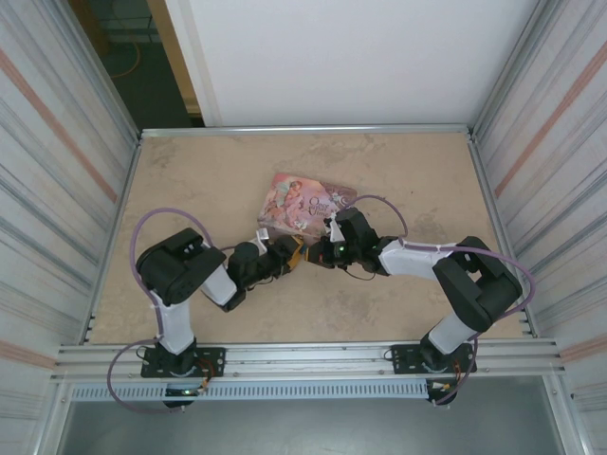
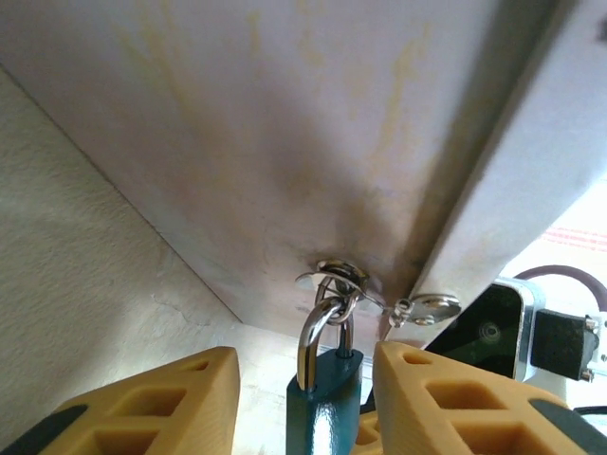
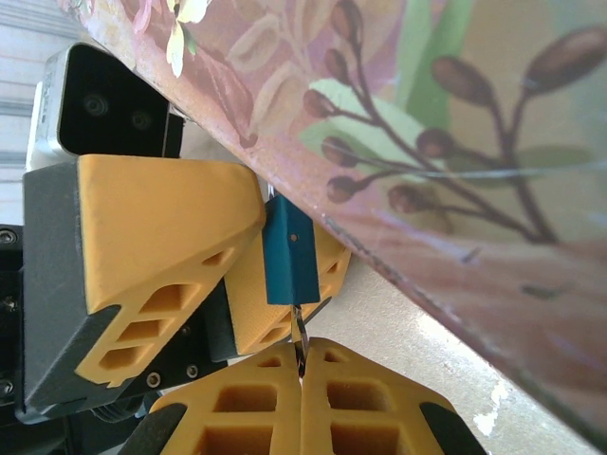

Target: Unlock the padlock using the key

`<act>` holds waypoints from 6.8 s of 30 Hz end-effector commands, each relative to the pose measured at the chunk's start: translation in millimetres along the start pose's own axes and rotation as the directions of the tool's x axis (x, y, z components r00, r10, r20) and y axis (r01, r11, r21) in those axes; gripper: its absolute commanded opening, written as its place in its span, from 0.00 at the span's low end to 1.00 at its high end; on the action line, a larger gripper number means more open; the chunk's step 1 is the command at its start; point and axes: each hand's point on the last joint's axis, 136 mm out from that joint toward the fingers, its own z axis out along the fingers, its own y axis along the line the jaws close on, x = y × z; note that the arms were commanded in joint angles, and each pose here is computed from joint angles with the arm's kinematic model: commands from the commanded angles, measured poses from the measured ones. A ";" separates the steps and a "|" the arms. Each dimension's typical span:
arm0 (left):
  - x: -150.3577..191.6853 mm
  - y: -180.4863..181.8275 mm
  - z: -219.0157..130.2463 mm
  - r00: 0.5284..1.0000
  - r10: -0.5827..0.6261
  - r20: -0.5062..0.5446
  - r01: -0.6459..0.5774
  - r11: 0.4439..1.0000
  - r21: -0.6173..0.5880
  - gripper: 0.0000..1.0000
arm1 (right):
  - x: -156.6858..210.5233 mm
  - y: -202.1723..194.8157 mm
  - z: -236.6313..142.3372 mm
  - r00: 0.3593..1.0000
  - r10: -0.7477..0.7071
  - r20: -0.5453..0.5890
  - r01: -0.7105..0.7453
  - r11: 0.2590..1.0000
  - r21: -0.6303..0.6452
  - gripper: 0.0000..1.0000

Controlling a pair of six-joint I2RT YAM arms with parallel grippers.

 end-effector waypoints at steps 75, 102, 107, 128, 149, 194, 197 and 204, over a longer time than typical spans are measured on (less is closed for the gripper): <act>12.0 -37.7 -22.9 0.993 -0.096 -0.068 0.073 0.956 -0.284 0.00 | 11.4 59.9 -82.7 -0.007 -0.995 -0.097 0.883 -0.052 0.467 0.54; 10.7 -34.7 -26.2 0.993 -0.098 -0.060 0.078 0.957 -0.280 0.00 | 14.6 36.5 -13.1 -0.062 -0.973 -0.220 0.899 -0.151 0.411 0.40; 10.3 -33.1 -26.9 0.993 -0.101 -0.057 0.081 0.956 -0.280 0.00 | 15.3 39.2 -9.0 -0.059 -0.975 -0.213 0.900 -0.145 0.411 0.37; 10.1 -32.0 -26.6 0.992 -0.114 -0.056 0.094 0.958 -0.271 0.00 | 15.0 42.7 -1.9 -0.018 -0.981 -0.194 0.906 -0.098 0.412 0.17; 11.0 -30.6 -26.3 0.991 -0.120 -0.060 0.100 0.958 -0.267 0.00 | 11.8 42.5 1.8 0.078 -0.986 -0.145 0.889 0.003 0.458 0.00; -11.0 -70.2 -80.6 0.948 0.319 0.015 -0.286 0.867 -0.409 0.53 | 18.3 -13.9 -34.5 0.652 -0.748 0.128 0.696 0.657 0.289 0.00; -18.9 -96.4 -98.0 0.888 0.459 0.026 -0.408 0.813 -0.416 0.55 | 19.0 -17.1 -44.0 0.712 -0.686 0.149 0.651 0.725 0.228 0.00; -25.8 -145.2 -113.6 0.747 0.664 0.020 -0.602 0.689 -0.403 0.57 | 18.0 -27.7 -59.2 0.835 -0.525 0.163 0.508 0.850 0.140 0.00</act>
